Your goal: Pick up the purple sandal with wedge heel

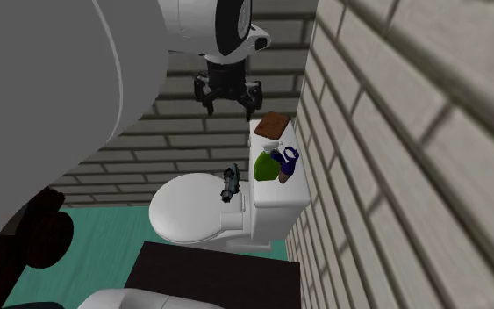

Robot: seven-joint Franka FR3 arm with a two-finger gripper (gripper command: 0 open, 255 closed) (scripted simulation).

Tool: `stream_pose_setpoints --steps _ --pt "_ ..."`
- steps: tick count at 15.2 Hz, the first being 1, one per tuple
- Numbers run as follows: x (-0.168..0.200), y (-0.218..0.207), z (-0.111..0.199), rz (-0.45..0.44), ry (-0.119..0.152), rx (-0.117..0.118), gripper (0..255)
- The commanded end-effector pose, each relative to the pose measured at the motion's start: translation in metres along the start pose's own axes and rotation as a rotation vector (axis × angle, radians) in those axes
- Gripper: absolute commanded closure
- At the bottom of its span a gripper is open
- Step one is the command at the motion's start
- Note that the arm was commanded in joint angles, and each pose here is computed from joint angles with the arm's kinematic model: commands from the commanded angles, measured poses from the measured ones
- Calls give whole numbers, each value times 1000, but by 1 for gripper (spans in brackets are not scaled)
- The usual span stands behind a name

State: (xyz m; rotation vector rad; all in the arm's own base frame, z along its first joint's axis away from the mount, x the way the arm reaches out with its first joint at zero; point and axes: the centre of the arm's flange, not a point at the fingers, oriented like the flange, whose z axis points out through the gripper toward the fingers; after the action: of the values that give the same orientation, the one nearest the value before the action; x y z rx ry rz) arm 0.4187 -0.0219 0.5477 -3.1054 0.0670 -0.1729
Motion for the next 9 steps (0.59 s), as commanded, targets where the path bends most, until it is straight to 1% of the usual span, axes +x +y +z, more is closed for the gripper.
stream_pose_setpoints --steps 1,9 --pt "15 12 17 3 -9 -4 0" --pt "79 57 92 16 -46 -17 0"
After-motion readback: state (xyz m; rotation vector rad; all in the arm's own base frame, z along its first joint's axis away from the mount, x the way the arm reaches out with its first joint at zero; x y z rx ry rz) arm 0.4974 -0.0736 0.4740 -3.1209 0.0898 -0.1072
